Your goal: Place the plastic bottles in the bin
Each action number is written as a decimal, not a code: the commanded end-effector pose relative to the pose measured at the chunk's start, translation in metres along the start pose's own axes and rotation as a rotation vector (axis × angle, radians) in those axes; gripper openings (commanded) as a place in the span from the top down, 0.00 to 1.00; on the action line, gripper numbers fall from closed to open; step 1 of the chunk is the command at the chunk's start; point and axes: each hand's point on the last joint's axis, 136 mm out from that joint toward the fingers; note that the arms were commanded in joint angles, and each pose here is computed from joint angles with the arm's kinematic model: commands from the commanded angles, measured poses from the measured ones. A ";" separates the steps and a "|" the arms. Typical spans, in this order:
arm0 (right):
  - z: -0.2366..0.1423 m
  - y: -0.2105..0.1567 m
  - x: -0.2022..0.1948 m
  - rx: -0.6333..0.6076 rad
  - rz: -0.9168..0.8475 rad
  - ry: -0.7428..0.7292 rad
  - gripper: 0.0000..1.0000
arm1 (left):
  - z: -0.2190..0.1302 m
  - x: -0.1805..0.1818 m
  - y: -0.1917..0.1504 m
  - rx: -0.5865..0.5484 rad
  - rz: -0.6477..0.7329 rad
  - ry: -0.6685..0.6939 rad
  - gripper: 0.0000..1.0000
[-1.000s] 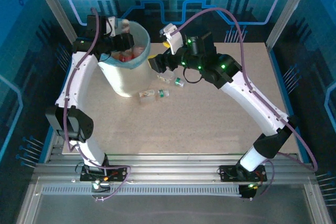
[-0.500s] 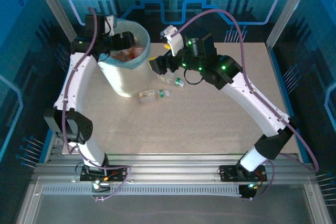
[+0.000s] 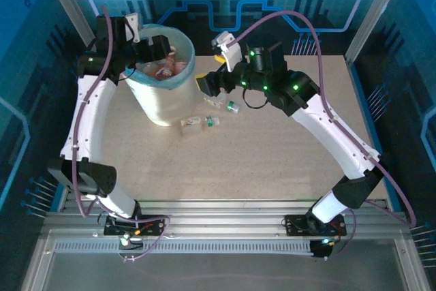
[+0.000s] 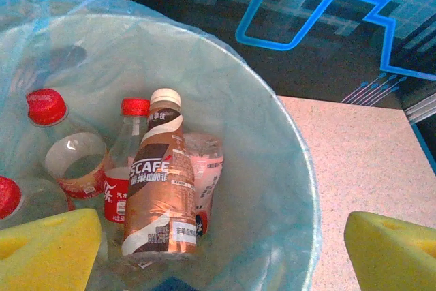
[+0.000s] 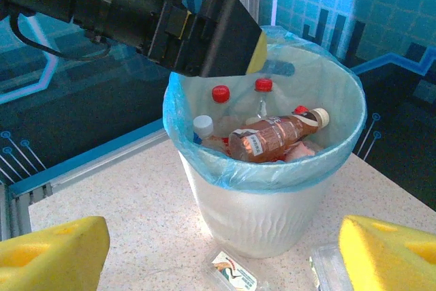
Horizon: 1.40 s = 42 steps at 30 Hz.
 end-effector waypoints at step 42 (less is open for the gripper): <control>-0.025 -0.129 -0.130 0.209 0.242 -0.226 0.08 | -0.087 -0.239 -0.111 0.106 0.468 -0.711 0.06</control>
Point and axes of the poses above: each hand's point on the last joint's axis, 136 mm out from that joint toward the fingers, its own z axis out along the fingers, its own x axis along the line the jaws close on, y = z × x, and after that the axes turned 2 degrees about z, right-handed
